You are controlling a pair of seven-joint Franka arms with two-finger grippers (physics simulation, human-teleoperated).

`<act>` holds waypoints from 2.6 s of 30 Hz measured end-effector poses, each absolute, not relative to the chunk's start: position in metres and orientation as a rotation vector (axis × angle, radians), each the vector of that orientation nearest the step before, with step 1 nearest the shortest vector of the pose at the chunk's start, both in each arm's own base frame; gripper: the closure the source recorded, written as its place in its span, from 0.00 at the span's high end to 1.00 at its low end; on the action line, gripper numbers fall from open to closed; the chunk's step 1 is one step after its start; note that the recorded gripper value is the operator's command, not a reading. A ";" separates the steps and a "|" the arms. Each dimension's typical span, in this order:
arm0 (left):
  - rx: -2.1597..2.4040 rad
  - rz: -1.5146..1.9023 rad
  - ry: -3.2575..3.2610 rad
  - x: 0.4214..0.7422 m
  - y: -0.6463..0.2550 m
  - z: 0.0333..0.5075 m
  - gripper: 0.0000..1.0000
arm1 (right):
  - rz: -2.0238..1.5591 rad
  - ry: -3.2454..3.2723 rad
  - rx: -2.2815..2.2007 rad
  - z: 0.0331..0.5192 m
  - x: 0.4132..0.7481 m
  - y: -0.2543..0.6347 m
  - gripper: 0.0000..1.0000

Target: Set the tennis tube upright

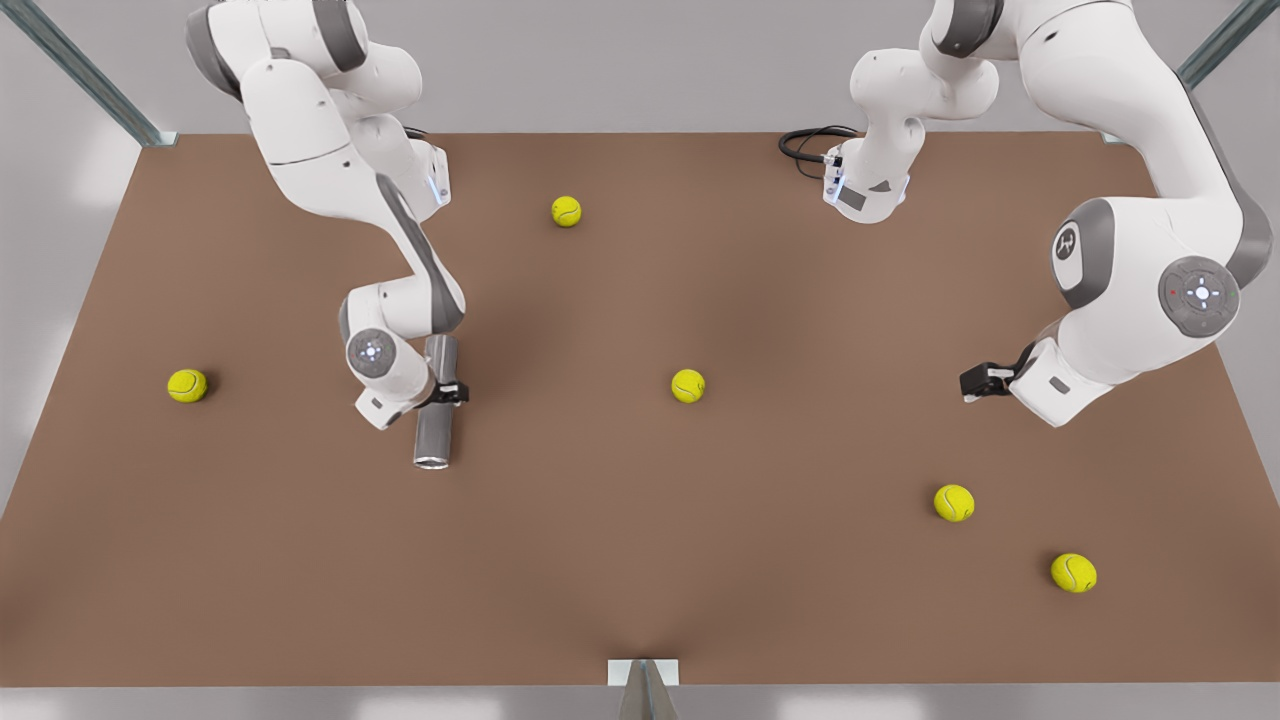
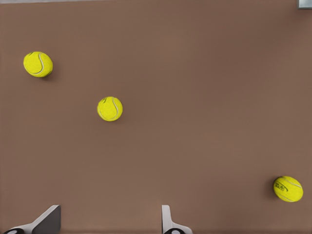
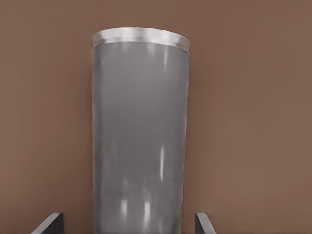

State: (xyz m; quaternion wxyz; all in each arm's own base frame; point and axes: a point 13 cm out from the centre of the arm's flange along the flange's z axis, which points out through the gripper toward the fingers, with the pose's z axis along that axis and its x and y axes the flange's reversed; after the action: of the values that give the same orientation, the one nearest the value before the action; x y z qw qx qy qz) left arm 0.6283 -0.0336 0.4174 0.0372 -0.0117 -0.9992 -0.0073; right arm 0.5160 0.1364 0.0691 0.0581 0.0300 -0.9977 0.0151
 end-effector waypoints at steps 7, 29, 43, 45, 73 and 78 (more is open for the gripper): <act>-0.035 -0.021 -3.064 0.629 -0.034 0.416 1.00 | 0.058 -2.999 0.044 0.051 0.507 0.134 1.00; -0.036 -0.021 -3.059 0.627 -0.034 0.415 1.00 | 0.070 -2.946 -0.018 0.043 0.503 0.130 0.67; -0.032 -0.009 -3.072 0.626 -0.038 0.425 1.00 | 0.076 -3.128 0.437 0.195 0.617 0.218 0.66; -0.022 -0.005 -3.072 0.625 -0.038 0.427 1.00 | 0.126 -3.120 0.642 0.205 0.626 0.248 0.66; 0.061 -0.003 -3.055 0.624 -0.042 0.420 1.00 | 0.386 -2.320 2.505 0.134 0.606 0.573 0.66; 0.067 -0.005 -3.055 0.624 -0.042 0.419 1.00 | 0.336 -2.408 2.530 0.130 0.604 0.615 0.67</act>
State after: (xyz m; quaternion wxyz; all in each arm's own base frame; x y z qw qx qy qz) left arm 0.6243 -0.0419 0.4191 0.0431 0.0218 -0.9988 -0.0015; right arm 0.6042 0.6151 0.1304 -0.1828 0.7089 -0.6747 0.0942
